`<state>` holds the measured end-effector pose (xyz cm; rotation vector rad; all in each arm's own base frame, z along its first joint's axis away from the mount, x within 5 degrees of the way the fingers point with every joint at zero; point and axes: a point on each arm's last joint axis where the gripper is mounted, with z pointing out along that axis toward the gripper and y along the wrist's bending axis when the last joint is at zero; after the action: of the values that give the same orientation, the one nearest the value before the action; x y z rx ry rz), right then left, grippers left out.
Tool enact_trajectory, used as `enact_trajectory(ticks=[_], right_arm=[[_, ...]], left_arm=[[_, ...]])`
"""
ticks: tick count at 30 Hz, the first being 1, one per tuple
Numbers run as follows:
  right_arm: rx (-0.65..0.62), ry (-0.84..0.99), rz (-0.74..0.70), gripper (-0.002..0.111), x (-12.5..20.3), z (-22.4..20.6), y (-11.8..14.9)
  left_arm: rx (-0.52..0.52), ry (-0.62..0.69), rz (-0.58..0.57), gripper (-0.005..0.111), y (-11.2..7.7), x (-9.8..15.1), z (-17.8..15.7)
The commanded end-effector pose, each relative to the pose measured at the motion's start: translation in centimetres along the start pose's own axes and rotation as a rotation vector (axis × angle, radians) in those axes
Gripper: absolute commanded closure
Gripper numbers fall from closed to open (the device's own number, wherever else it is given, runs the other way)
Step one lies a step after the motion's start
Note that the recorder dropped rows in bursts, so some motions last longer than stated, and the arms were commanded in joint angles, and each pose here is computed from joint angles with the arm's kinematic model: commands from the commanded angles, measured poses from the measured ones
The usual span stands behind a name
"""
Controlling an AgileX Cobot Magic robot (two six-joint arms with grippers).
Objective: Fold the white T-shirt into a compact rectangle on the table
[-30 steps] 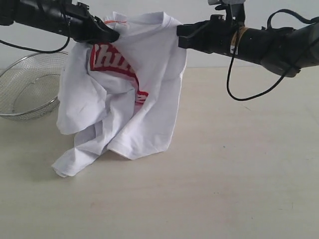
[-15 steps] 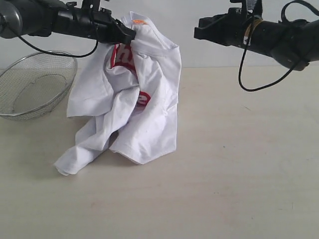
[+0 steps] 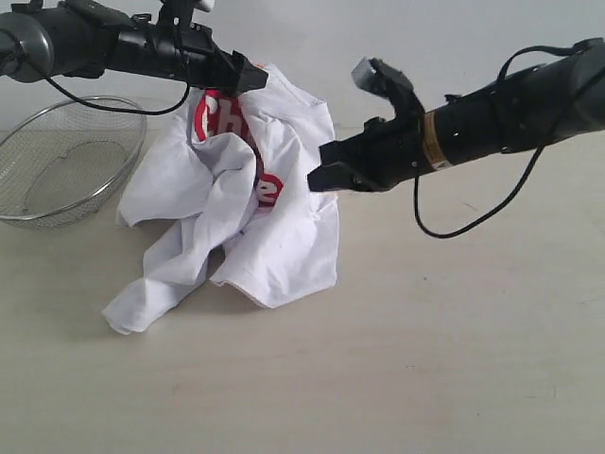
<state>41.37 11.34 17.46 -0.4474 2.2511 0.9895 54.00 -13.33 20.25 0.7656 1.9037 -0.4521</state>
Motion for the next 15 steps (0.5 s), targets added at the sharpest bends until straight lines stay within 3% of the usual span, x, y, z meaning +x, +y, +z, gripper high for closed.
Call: enact_trajectory(ticks=[1,6,9,12,15], right_arm=[[-0.004,0.086,0.037,0.107,2.4,3.0,0.5],[0.016,0.087,0.07,0.107,2.6,3.2,-0.1],[0.001,0.099,0.094,0.107,2.9,3.4,-0.1],[0.002,0.129,0.127,0.107,4.0,4.2,-1.0],[0.002,0.155,0.154,0.107,5.0,5.0,-1.7]], left_arm=[[0.012,-0.017,0.019,0.035,-0.4,-1.7,-1.1],[-0.015,-0.013,0.112,0.035,-0.7,-4.2,-3.3],[0.003,0.016,0.09,0.036,-1.3,-5.9,-5.2],[0.058,0.049,0.127,0.055,-2.3,-7.3,-7.1],[0.154,0.089,0.125,0.086,-3.4,-7.6,-8.1]])
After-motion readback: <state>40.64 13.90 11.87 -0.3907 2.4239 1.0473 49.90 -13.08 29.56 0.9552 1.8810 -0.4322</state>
